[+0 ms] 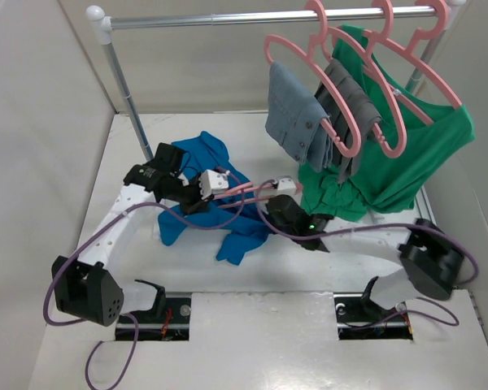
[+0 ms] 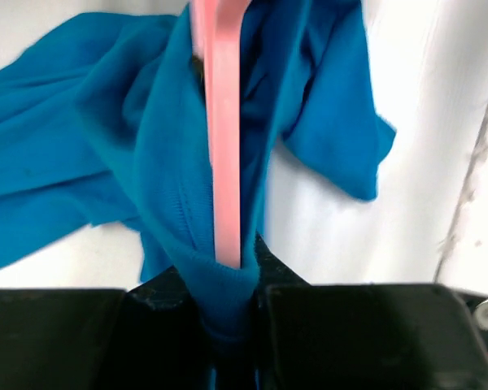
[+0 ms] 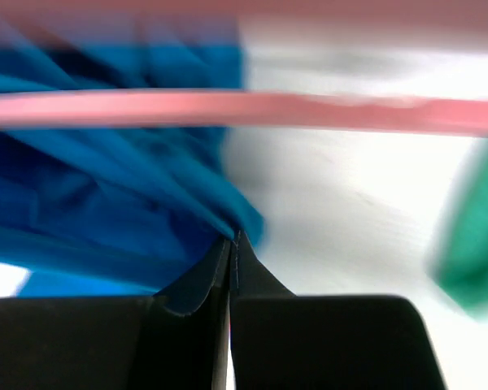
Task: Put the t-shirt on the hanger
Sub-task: Place tshirt on hanger
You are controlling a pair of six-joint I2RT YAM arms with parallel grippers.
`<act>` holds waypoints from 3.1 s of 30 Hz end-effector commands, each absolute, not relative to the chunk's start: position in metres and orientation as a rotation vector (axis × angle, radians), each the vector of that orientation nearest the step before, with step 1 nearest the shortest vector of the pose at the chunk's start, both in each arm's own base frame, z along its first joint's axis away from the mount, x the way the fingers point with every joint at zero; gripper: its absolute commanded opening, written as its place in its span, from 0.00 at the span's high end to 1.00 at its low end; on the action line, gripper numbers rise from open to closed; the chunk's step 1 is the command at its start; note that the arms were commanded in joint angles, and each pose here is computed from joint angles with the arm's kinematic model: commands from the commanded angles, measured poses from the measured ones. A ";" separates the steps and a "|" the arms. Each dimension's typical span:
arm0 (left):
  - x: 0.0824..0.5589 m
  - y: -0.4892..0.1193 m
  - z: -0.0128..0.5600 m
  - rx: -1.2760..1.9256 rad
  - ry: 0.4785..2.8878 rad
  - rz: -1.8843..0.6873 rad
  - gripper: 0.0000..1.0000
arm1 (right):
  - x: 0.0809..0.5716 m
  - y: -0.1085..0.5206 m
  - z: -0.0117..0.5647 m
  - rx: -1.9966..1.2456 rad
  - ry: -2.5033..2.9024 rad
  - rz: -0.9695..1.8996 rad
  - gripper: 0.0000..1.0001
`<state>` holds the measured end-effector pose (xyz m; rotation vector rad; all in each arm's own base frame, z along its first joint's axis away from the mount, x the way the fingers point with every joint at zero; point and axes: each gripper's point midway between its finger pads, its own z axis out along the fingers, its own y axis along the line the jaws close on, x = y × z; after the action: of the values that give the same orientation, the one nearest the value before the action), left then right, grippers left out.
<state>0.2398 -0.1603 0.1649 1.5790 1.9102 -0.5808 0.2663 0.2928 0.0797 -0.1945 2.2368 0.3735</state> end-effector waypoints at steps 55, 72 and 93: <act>0.217 -0.157 0.148 1.946 1.743 -0.420 1.00 | 0.230 0.293 0.228 -1.125 1.699 0.420 0.75; 0.211 -0.162 0.162 2.056 1.592 -0.452 1.00 | 0.198 0.328 0.236 -1.564 1.423 0.561 0.35; 0.236 -0.126 0.152 1.998 1.684 -0.324 1.00 | 0.198 0.312 0.201 -1.473 1.507 0.533 1.00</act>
<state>0.2233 -0.1410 0.1479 2.0074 1.6886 -0.4205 0.2072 0.3258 0.1850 -1.5460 1.5084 0.5159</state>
